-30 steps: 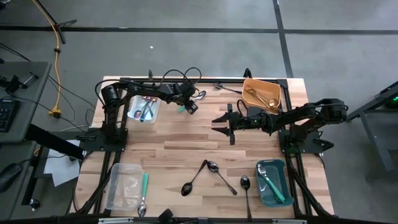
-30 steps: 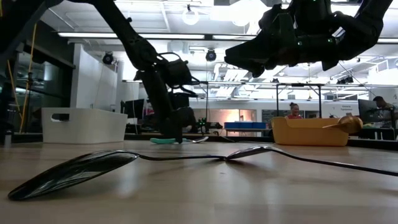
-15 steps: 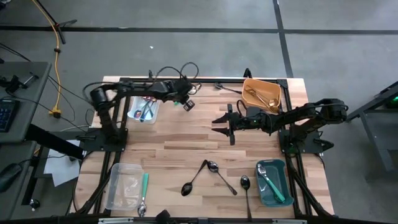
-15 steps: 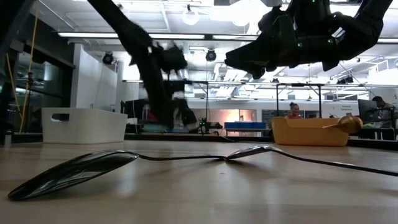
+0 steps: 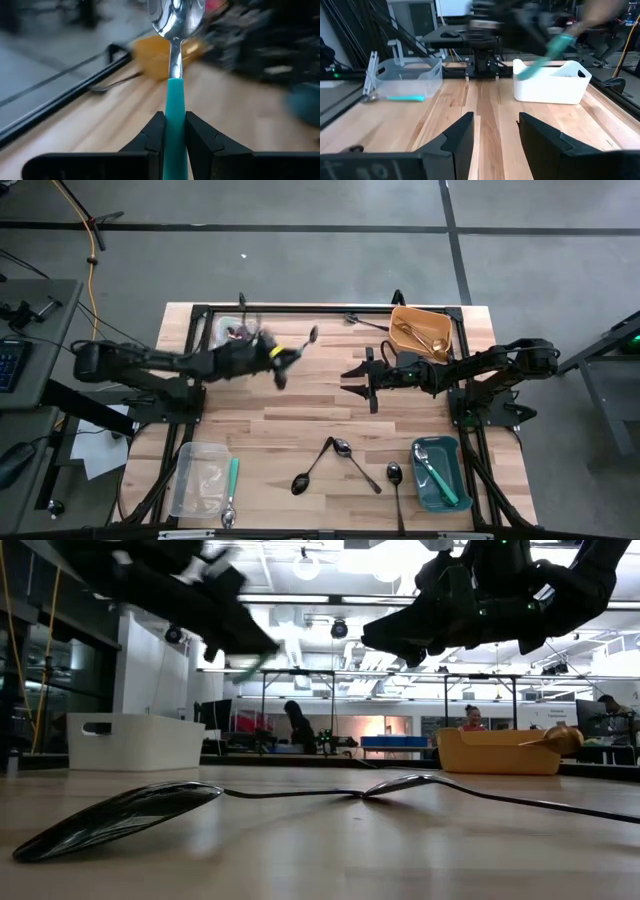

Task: Sort silverware by color (type)
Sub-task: Put the green spoon into the blue bin

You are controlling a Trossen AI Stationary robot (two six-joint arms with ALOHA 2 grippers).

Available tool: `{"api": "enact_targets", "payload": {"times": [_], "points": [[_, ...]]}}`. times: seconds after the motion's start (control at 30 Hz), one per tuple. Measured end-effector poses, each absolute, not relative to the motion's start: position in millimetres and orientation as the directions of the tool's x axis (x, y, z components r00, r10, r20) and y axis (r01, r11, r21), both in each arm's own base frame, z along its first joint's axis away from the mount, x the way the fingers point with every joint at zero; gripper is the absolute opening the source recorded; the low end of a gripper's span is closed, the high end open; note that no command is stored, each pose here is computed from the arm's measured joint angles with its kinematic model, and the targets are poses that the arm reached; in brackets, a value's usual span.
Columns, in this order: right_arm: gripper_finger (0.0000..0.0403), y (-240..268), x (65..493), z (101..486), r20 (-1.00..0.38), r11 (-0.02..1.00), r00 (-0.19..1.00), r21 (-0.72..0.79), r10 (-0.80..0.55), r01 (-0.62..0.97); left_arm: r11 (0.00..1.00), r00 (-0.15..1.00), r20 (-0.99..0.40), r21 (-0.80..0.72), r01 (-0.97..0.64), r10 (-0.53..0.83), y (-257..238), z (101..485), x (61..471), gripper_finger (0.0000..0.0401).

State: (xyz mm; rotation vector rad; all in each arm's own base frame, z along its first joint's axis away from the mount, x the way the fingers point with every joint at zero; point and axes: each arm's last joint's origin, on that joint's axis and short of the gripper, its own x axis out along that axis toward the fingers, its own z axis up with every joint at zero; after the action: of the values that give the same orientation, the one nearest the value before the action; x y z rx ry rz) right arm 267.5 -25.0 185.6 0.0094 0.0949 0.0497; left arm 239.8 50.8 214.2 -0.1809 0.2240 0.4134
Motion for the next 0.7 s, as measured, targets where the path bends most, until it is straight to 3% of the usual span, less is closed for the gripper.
{"api": "enact_targets", "payload": {"times": [0.23, 0.7], "points": [[0.0151, -25, 268, 194, -0.015, 0.997, 0.999, 0.056, 0.05, -0.049, 0.95, 0.959, 0.015, -0.145, -0.276, 0.281, 12, 210, 209, 0.004], [0.0151, -25, 268, 202, 0.076, 0.996, 0.995, 0.069, 0.059, -0.064, 0.958, 0.957, 0.079, -0.09, -0.273, 0.28, 8, 220, 203, 0.004]]}}
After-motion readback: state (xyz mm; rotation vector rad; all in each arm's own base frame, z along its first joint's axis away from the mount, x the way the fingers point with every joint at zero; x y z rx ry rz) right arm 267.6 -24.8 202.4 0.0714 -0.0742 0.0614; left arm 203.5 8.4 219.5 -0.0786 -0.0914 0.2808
